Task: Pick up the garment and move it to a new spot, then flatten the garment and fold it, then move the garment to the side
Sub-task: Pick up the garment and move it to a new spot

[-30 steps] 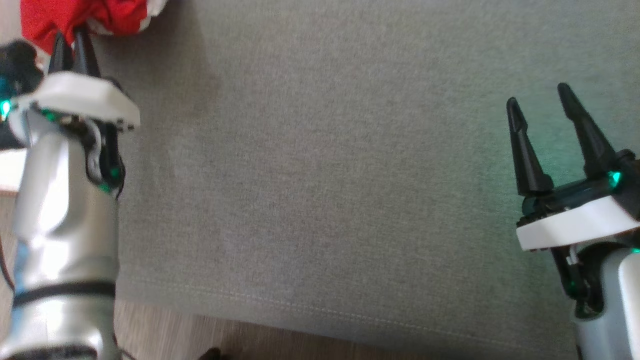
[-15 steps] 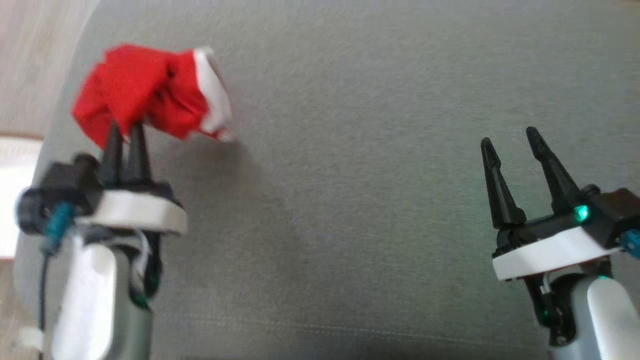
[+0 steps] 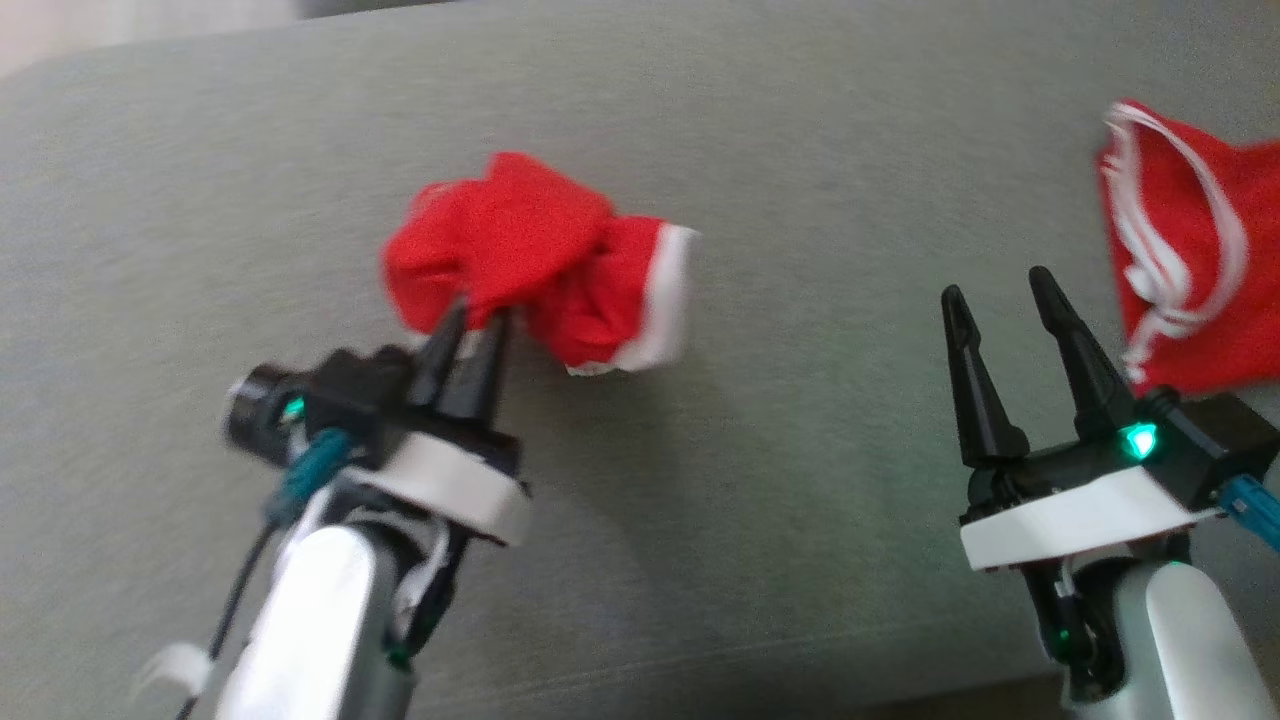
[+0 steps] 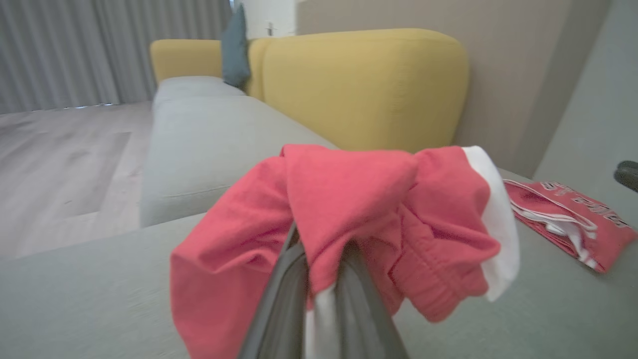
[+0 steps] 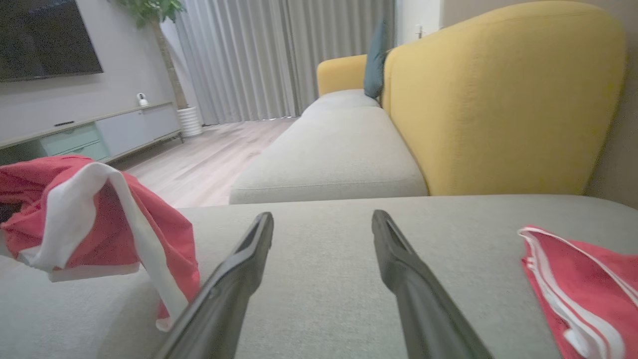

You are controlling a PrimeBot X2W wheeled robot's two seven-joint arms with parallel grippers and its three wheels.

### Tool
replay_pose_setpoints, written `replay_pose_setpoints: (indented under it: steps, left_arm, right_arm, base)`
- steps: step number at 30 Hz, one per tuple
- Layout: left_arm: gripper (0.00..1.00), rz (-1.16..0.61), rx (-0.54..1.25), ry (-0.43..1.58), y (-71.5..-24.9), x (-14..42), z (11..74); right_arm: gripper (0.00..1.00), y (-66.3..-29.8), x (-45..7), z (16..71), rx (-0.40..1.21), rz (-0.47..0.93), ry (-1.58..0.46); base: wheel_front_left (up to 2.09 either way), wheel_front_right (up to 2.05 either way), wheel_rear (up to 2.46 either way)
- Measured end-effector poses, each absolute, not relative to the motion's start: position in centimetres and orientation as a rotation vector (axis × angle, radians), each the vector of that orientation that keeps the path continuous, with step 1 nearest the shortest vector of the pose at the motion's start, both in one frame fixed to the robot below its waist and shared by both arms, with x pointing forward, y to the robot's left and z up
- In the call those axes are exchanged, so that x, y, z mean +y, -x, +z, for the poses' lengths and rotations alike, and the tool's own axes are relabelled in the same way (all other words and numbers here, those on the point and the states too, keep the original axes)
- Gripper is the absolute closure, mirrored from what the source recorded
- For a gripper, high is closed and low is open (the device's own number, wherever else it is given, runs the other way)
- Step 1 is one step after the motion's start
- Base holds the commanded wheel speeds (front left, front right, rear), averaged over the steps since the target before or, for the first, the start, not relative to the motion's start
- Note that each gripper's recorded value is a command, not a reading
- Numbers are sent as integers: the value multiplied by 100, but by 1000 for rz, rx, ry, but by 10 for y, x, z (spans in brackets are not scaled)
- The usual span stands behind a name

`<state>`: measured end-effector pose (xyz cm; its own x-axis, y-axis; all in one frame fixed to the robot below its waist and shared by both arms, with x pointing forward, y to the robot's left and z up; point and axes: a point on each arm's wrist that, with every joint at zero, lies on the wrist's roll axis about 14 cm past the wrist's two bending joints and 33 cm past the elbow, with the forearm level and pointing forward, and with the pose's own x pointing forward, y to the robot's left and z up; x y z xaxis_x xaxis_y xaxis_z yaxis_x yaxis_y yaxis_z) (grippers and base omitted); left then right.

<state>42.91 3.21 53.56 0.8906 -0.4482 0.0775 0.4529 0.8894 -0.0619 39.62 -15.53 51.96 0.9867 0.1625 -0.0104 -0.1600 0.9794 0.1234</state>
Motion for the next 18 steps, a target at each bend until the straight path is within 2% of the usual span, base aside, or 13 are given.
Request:
replay_pose_setpoints:
  steps: [5, 8, 16, 17, 18]
  left_arm:
    - [100, -687, 0, 66, -428, -39, 515]
    - [100, -793, 95, 33, -419, -70, 484]
    - [100, -903, 300, -19, -398, -89, 415]
    - [59, -910, 310, -28, -396, -88, 411]
    - [4, -917, 319, -28, -393, -88, 409]
  right_arm:
    - [0, -383, -189, 510, 39, 49, -123]
    - [0, -375, -208, 501, 64, -14, -123]
    - [0, -369, -223, 485, 100, -80, -129]
    - [0, -369, -223, 484, 104, -79, -131]
    - [0, -370, -221, 483, 106, -75, -133]
  base:
    - [0, 0, 0]
    - [0, 0, 0]
    - [0, 0, 0]
    - [0, 0, 0]
    - [0, 0, 0]
